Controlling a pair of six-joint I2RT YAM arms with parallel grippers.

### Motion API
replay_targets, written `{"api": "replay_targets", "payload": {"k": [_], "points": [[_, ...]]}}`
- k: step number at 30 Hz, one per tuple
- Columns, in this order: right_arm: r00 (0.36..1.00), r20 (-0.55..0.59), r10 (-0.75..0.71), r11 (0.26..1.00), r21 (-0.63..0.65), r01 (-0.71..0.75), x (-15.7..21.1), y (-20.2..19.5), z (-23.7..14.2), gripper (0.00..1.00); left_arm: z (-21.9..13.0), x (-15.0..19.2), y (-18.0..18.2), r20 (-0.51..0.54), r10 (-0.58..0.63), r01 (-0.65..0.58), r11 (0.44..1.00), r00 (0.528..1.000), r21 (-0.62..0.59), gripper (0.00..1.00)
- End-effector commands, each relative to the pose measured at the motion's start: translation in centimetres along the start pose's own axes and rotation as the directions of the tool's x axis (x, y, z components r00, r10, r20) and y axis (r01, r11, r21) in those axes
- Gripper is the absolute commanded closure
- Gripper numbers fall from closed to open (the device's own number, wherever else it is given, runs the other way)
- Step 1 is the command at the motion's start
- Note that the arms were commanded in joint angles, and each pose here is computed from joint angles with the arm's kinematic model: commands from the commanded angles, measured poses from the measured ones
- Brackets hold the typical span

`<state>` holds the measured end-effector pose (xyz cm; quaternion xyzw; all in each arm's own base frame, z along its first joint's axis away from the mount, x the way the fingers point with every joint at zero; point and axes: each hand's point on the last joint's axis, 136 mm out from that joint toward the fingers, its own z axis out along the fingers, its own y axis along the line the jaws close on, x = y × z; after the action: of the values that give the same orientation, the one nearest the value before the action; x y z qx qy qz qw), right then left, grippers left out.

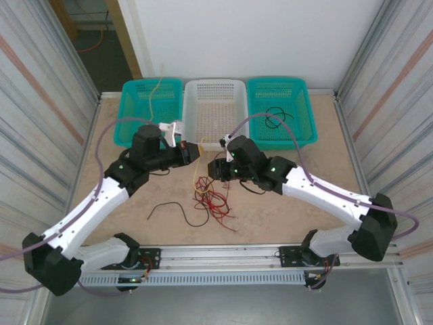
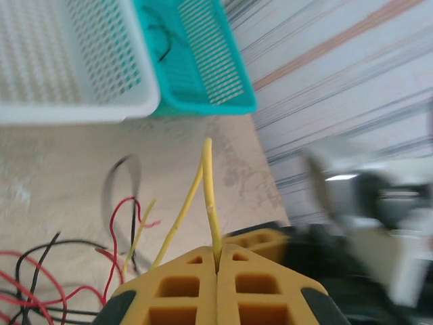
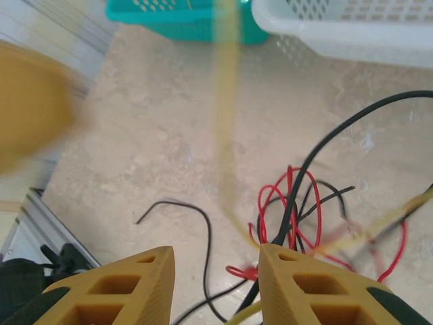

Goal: Untangle the cables

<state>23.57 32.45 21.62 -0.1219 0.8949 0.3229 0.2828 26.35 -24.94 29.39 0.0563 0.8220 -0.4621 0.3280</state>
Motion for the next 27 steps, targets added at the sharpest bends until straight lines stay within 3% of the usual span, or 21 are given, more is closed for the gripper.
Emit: {"api": "replay_targets", "payload": {"k": [1,9,14,21,27], "points": [[0.997,-0.049,0.053,0.998,0.028,-0.052,1.7,-1.5,1.6,0.63,-2.4,-0.8,-3.1,0.018,0.163,-0.163,0.985,0.987,0.059,1.0],[0.997,-0.01,0.075,0.997,0.035,-0.075,1.0,-2.5,0.2,0.56,-7.0,-2.3,-7.9,0.104,0.383,-0.394,0.912,0.918,0.116,1.0],[0.996,0.04,0.077,0.997,0.025,-0.078,-0.5,-2.6,-1.8,0.54,-9.2,-3.2,-9.9,0.192,0.453,-0.479,0.869,0.871,0.126,1.0],[0.972,0.212,-0.1,0.969,-0.2,0.143,-2.2,4.6,-7.1,0.36,-9.0,-3.4,-10.0,0.197,0.459,-0.487,0.864,0.867,0.129,1.0],[0.964,0.21,-0.162,0.951,-0.227,0.209,-0.7,7.1,-6.3,0.26,-8.6,-3.6,-10.4,0.199,0.452,-0.483,0.862,0.869,0.154,1.0]]}}
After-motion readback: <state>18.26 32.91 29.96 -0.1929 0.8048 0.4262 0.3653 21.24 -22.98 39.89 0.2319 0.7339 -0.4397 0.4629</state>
